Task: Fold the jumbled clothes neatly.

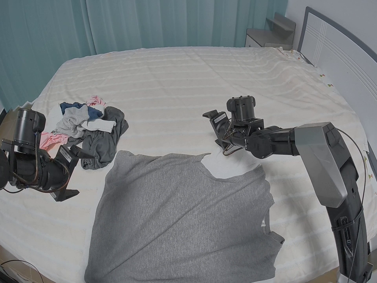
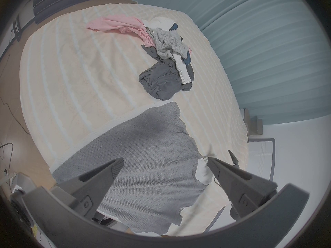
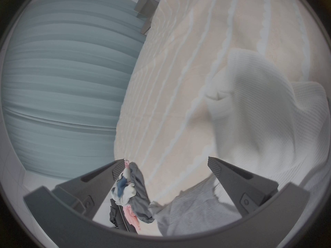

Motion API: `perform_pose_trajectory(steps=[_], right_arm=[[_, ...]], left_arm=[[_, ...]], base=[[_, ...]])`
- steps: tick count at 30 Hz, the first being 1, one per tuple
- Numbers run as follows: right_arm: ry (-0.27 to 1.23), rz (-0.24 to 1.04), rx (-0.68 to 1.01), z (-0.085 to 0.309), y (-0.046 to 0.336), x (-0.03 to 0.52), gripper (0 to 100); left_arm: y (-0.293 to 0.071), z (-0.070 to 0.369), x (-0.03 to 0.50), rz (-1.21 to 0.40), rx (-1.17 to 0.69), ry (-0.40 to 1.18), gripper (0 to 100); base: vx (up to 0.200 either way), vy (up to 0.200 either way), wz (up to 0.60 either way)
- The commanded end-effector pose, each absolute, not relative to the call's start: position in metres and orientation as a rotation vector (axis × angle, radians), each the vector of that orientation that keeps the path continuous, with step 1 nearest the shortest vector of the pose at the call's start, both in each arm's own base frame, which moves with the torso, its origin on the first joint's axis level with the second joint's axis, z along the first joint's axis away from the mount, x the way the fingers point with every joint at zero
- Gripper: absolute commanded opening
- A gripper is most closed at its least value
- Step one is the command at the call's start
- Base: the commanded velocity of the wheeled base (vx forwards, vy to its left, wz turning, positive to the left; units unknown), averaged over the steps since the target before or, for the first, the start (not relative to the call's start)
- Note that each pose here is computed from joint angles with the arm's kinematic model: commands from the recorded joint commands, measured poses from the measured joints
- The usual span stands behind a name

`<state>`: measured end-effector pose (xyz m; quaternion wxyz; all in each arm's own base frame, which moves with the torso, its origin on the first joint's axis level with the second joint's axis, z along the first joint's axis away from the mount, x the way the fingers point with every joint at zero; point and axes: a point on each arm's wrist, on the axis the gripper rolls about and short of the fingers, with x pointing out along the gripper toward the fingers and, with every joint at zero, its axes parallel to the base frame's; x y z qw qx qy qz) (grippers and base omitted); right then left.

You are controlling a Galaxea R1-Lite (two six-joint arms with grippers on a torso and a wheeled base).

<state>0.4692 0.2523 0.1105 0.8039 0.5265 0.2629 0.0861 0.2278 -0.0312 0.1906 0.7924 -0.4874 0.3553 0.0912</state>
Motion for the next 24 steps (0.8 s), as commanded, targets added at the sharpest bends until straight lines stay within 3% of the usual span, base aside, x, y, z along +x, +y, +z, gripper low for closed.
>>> perform_pose_trajectory(steps=[1,8,13,19,24], right_arm=[[0.567,0.227,1.128,0.125,0.262,0.460,100],[0.647,0.172,1.083,0.111,0.281,0.446,100],[0.685,0.026,0.992,0.111,0.237,0.459,100],[0.635,-0.030,0.917,0.101,0.200,0.480,100],[0.566,-0.020,0.870,0.093,0.191,0.491,100]], left_arm=[[-0.031,0.190,0.227,0.197,-1.048,0.765,100],[-0.031,0.192,0.225,0.190,-1.047,0.759,100],[-0.031,0.192,0.224,0.188,-1.051,0.763,100],[-0.032,0.190,0.223,0.186,-1.050,0.769,100],[-0.032,0.190,0.224,0.184,-1.047,0.767,100]], base=[[0.000,0.000,0.00],[0.000,0.000,0.00],[0.000,0.000,0.00],[0.000,0.000,0.00],[0.000,0.000,0.00]])
